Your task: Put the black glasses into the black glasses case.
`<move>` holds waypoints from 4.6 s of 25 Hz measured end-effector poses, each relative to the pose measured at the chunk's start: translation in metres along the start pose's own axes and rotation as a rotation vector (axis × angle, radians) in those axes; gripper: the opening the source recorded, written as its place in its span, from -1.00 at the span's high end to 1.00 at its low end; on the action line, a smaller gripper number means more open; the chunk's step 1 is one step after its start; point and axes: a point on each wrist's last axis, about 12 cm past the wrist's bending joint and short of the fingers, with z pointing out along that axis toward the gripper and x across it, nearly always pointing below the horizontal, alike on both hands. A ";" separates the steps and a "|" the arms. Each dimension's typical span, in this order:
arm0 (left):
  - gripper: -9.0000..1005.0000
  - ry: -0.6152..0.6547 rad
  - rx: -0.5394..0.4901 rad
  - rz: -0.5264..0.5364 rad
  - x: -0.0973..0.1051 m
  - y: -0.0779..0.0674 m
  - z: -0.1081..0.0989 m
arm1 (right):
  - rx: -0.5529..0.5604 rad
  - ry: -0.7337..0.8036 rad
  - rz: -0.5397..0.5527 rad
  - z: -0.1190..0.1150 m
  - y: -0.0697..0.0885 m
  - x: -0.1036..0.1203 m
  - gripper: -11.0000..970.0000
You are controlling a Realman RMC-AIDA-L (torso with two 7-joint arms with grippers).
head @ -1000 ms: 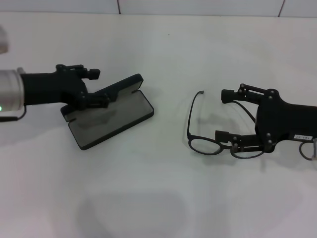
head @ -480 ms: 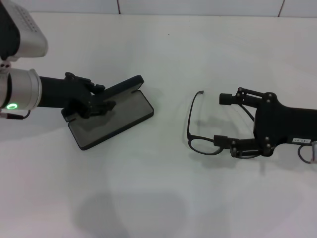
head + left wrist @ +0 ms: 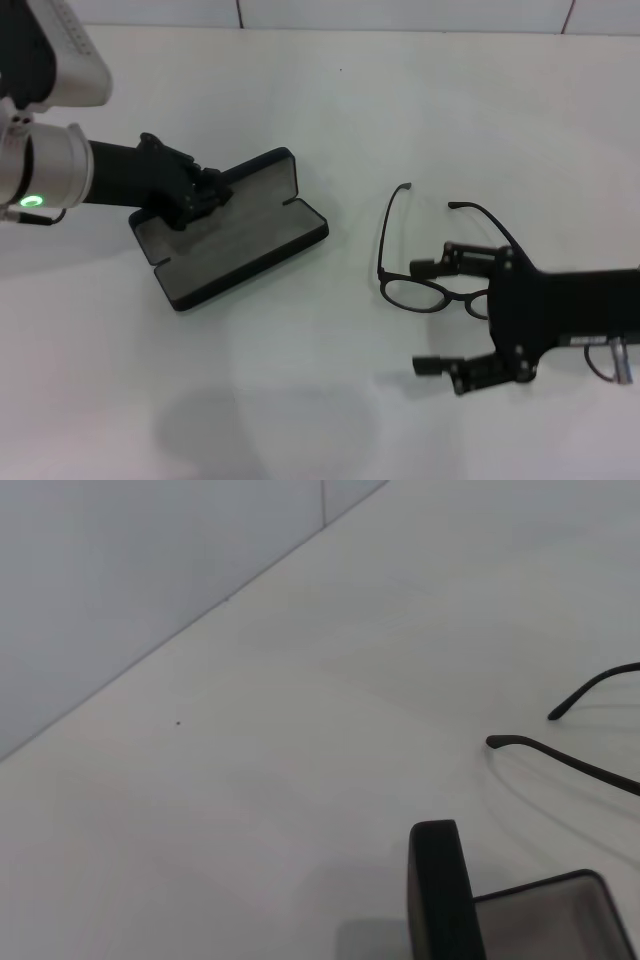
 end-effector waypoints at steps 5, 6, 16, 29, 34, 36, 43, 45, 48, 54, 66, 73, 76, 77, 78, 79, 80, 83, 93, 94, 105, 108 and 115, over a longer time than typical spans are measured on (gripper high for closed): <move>0.59 0.008 0.012 0.078 -0.018 0.000 0.007 | -0.041 0.006 -0.021 0.001 0.007 0.003 -0.79; 0.59 0.009 0.014 0.096 -0.022 0.000 0.009 | -0.043 0.007 -0.022 0.001 0.009 0.004 -0.78; 0.59 0.027 0.105 0.333 -0.071 -0.020 0.039 | -0.016 0.004 -0.038 -0.006 0.028 0.018 -0.78; 0.58 0.024 0.152 0.446 -0.093 -0.043 0.072 | 0.014 0.004 -0.008 -0.014 0.037 0.026 -0.77; 0.48 -0.002 0.138 0.438 -0.095 -0.042 0.066 | 0.020 0.004 -0.007 -0.015 0.036 0.025 -0.76; 0.30 -0.007 0.130 0.442 -0.094 -0.042 0.062 | 0.022 0.004 -0.009 -0.016 0.036 0.025 -0.76; -0.07 -0.166 0.118 0.365 -0.088 -0.048 0.041 | 0.084 -0.022 0.007 -0.025 0.026 0.019 -0.76; -0.11 -0.225 0.120 0.321 -0.082 -0.049 0.036 | 0.090 -0.014 0.030 -0.030 0.021 0.013 -0.75; -0.15 -0.316 0.124 0.244 -0.069 -0.050 0.029 | 0.110 0.028 0.054 -0.041 0.010 0.001 -0.75; -0.15 -0.506 0.116 0.102 -0.038 -0.054 0.022 | 0.129 0.373 0.126 -0.050 -0.014 -0.041 -0.75; -0.15 -0.619 0.143 -0.017 -0.003 -0.046 0.013 | 0.142 0.926 0.237 0.010 -0.042 -0.073 -0.51; -0.15 -0.621 0.139 -0.016 -0.001 -0.046 0.012 | 0.117 0.993 0.212 0.032 -0.036 -0.063 -0.50; -0.15 -0.620 0.138 -0.018 0.000 -0.046 0.012 | 0.120 1.011 0.218 0.032 -0.036 -0.059 -0.34; -0.15 -0.619 0.138 -0.018 0.000 -0.046 0.012 | 0.124 1.016 0.219 0.032 -0.037 -0.058 -0.26; -0.15 -0.619 0.138 -0.019 0.000 -0.046 0.012 | 0.127 1.018 0.219 0.032 -0.037 -0.057 -0.18; -0.15 -0.618 0.138 -0.020 0.001 -0.046 0.012 | 0.127 1.018 0.219 0.032 -0.037 -0.057 -0.10; -0.15 -0.618 0.138 -0.020 0.001 -0.046 0.012 | 0.135 1.016 0.218 0.033 -0.038 -0.057 -0.02; -0.15 -0.617 0.137 -0.022 0.002 -0.046 0.012 | 0.157 1.002 0.195 0.035 -0.040 -0.055 0.20; -0.15 -0.618 0.136 -0.026 0.003 -0.047 0.012 | 0.179 0.974 0.187 0.017 -0.040 -0.060 0.71; -0.15 -0.618 0.136 -0.030 0.004 -0.047 0.012 | 0.176 0.951 0.189 0.012 -0.038 -0.062 0.72; -0.15 -0.668 0.208 -0.039 -0.001 -0.053 0.012 | -0.030 0.526 0.066 -0.046 -0.003 -0.080 0.75; -0.15 -0.728 0.268 -0.024 -0.008 -0.058 0.007 | -0.076 0.430 0.011 -0.042 0.001 -0.071 0.75; -0.15 -0.808 0.435 0.006 -0.020 -0.069 0.003 | -0.073 0.206 -0.106 -0.034 0.001 -0.053 0.76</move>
